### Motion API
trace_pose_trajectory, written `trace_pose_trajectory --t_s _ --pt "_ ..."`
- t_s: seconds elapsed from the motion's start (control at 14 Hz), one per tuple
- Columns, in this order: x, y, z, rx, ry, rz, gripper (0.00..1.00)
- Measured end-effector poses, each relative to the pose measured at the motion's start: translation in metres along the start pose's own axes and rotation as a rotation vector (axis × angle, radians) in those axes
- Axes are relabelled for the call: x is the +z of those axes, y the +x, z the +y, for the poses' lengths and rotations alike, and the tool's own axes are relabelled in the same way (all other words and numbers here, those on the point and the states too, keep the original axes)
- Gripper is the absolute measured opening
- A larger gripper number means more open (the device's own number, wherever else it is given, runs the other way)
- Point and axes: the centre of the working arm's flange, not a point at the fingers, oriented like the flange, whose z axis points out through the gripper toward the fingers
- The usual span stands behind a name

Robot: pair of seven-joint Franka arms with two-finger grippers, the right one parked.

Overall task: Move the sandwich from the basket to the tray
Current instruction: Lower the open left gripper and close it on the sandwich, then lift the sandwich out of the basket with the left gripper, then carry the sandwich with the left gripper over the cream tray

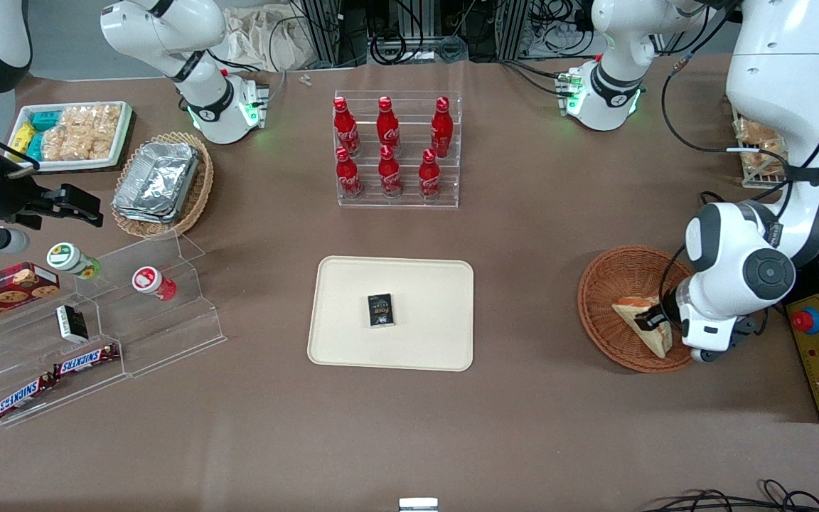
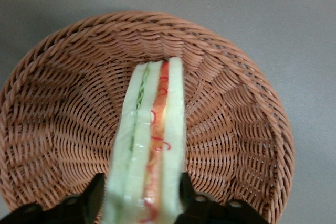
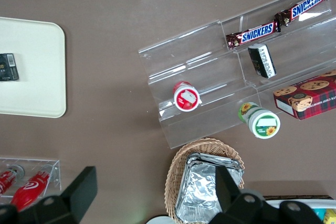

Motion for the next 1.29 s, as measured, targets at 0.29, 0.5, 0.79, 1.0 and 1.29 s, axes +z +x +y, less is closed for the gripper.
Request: trace_pose_trajectory --t_s 0.29,0.5,0.79,1.0,1.29 --pt "-0.044 -0.011 -0.003 -0.001 0.075 -0.084 0.31" --pt "-0.133 -0.028 0.001 0.017 0.12 -0.124 0.27" --pt "-0.245 -0.051 0.012 0.104 0.09 -0.122 0.15" --pt "-0.269 -0.076 0.042 0.318 0.044 -0.108 0.15" --pt "-0.263 -0.143 0.124 0.628 -0.023 -0.063 0.15"
